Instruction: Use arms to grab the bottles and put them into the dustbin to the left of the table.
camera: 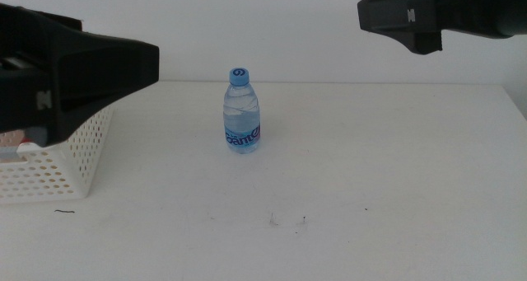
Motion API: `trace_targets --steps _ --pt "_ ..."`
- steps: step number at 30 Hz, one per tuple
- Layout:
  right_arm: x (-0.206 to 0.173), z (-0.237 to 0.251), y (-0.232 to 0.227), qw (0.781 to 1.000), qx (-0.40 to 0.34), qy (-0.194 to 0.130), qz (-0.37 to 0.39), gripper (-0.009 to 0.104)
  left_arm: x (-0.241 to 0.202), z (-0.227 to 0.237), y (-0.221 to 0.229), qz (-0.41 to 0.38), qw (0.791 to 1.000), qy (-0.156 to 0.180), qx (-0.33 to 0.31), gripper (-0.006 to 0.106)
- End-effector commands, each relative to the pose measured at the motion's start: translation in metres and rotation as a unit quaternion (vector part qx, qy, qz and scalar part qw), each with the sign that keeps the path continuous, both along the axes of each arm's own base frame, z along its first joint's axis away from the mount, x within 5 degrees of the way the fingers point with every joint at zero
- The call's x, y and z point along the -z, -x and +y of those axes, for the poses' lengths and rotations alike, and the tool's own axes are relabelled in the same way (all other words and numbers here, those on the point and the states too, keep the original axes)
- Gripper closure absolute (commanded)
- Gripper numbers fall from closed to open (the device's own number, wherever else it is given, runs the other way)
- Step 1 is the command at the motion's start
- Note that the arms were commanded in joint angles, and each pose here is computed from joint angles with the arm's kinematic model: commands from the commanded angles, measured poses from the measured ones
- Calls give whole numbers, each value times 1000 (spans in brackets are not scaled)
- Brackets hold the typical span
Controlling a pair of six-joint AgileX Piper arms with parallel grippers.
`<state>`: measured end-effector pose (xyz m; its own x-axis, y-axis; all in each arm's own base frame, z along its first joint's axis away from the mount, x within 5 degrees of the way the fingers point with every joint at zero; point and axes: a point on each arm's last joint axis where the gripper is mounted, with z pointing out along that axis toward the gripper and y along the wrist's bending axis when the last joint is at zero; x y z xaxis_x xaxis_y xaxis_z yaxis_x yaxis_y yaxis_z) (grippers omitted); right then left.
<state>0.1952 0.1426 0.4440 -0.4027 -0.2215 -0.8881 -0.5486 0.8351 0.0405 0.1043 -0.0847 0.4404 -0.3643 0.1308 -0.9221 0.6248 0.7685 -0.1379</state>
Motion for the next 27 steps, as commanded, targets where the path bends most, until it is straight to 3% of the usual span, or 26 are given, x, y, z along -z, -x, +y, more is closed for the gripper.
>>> trace_targets --steps 1,7,15,17,23,27 --pt "-5 -3 0 1000 6 -3 -15 5 -3 0 1 -7 1000 7 2 7" --pt "-5 -3 0 1000 6 -3 -15 5 1 1 -11 -67 997 8 -31 7" --pt "-5 -3 0 1000 6 -3 -15 5 90 -9 -56 -202 969 108 -91 7" --pt "-5 -3 0 1000 6 -2 -14 5 116 -7 -65 -184 971 105 -109 7" --pt "-5 -3 0 1000 6 -2 -14 5 180 -1 -79 -126 983 52 -126 7" --pt "-5 -3 0 1000 6 -2 -14 5 203 1 -84 -105 984 49 -135 7"
